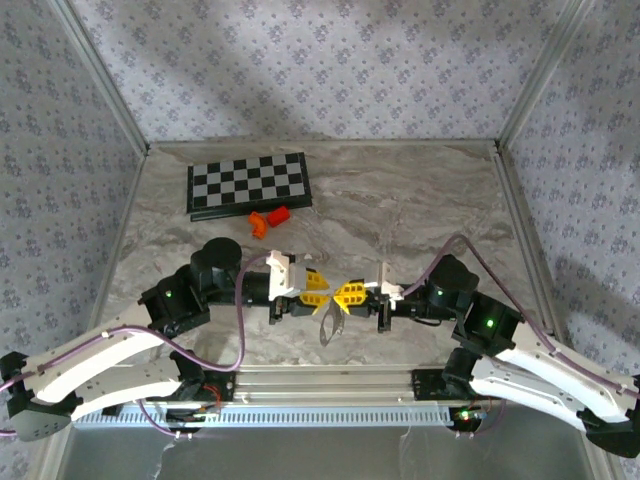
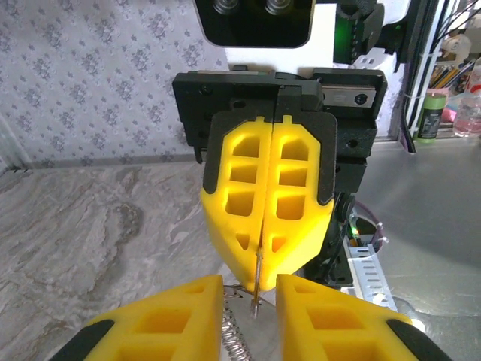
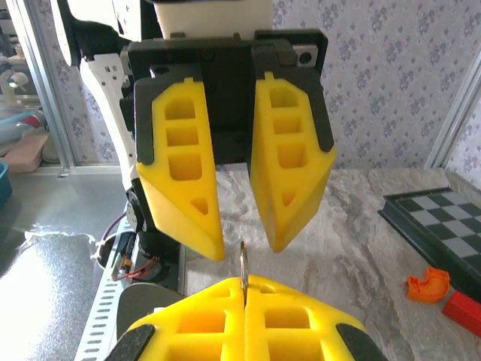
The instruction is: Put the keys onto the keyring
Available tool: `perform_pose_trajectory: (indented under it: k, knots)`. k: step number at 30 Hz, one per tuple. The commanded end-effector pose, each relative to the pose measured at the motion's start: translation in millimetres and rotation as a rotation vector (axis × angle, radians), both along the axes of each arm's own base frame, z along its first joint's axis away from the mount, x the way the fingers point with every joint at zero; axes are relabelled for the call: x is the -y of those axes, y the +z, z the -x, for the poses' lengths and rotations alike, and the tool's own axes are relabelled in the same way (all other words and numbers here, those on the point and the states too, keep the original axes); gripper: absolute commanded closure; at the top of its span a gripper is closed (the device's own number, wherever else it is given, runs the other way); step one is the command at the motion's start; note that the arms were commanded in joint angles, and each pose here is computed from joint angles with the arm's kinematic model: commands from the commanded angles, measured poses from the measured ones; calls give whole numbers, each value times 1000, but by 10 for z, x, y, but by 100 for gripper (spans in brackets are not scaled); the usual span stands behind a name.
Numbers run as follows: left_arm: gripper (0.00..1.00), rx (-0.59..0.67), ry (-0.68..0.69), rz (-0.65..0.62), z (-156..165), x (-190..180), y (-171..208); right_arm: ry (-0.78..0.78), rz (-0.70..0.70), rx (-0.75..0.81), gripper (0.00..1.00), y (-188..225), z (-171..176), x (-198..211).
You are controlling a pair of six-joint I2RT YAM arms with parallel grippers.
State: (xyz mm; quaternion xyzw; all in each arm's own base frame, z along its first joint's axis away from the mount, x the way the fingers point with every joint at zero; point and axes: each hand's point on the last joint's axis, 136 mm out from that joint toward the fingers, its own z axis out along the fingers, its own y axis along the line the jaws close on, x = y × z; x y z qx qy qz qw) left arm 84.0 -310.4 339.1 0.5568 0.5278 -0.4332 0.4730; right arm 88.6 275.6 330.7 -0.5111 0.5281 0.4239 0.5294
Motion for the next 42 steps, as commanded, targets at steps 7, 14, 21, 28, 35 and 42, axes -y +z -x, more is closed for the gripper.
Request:
perform_pose_trajectory:
  k: [7,14,21,28,35,42]
  knots:
    - [80,-13,-55,48,96,36,67,64,-97,64,100,269,108,-34]
    - [89,-27,-65,78,102,61,99,69,-88,55,100,215,122,-42]
    - [91,-53,-76,120,117,83,135,85,-80,52,100,187,145,-53]
    - [87,-59,-86,130,128,92,142,86,-72,43,100,158,157,-48]
    - [90,-56,-93,143,147,79,171,87,-66,41,100,145,167,-44]
    - [87,-57,-107,158,182,56,192,96,-61,35,100,114,185,-55]
